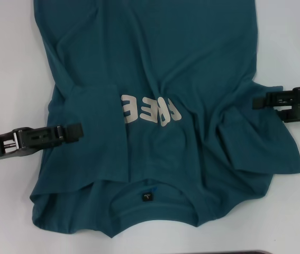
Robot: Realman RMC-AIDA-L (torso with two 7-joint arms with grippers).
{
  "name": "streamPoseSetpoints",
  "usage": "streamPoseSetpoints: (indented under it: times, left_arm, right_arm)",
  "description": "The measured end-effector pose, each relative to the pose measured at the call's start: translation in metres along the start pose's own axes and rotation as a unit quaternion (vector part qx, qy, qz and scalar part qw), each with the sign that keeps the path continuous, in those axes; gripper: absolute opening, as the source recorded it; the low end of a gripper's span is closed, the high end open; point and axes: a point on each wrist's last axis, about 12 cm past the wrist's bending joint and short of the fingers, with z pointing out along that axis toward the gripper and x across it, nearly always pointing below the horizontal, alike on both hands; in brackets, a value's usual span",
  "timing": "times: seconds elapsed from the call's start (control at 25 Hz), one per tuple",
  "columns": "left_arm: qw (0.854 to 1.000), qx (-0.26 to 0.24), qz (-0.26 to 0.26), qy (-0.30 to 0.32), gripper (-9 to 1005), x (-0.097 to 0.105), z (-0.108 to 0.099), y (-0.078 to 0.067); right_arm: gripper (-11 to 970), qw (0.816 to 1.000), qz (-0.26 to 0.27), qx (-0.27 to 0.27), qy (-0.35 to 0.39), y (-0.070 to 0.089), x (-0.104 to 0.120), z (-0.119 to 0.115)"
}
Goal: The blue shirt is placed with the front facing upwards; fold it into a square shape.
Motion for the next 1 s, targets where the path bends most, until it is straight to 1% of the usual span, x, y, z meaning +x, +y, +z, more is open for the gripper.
streamPoseSetpoints:
  times: [0.24,0.44,0.56,0.76,1.0]
  left_arm:
    - [1.0,0.001,-0.002,-0.001,590,-0.001,-0.001,-0.001]
    - [1.0,0.001,-0.002,-0.001,590,-0.002,-0.001,-0.001]
    - [1.0,0.001,-0.001,-0.001,590,-0.002,-0.001,-0.001]
    - [1.0,0.001,-0.003,-0.004,590,-0.002,-0.002,-0.001]
    - [1.0,0.001,-0.004,-0.006,590,-0.001,-0.004,-0.001]
  right_arm:
    - [898,1.0,-0.005,0.003,0.008,-0.001,0.002,-0.003]
    - [731,1.0,-0.006,0.008,0.01,-0.002,0.002,-0.003]
    - [489,1.0,-0.006,0.009,0.012,-0.001,0.002,-0.002]
    - [247,1.0,-0.009,0.019,0.021,-0.002,0.001,-0.004]
    - [23,0.999,-0.013,0.028,0.013,-0.005,0.0,-0.015]
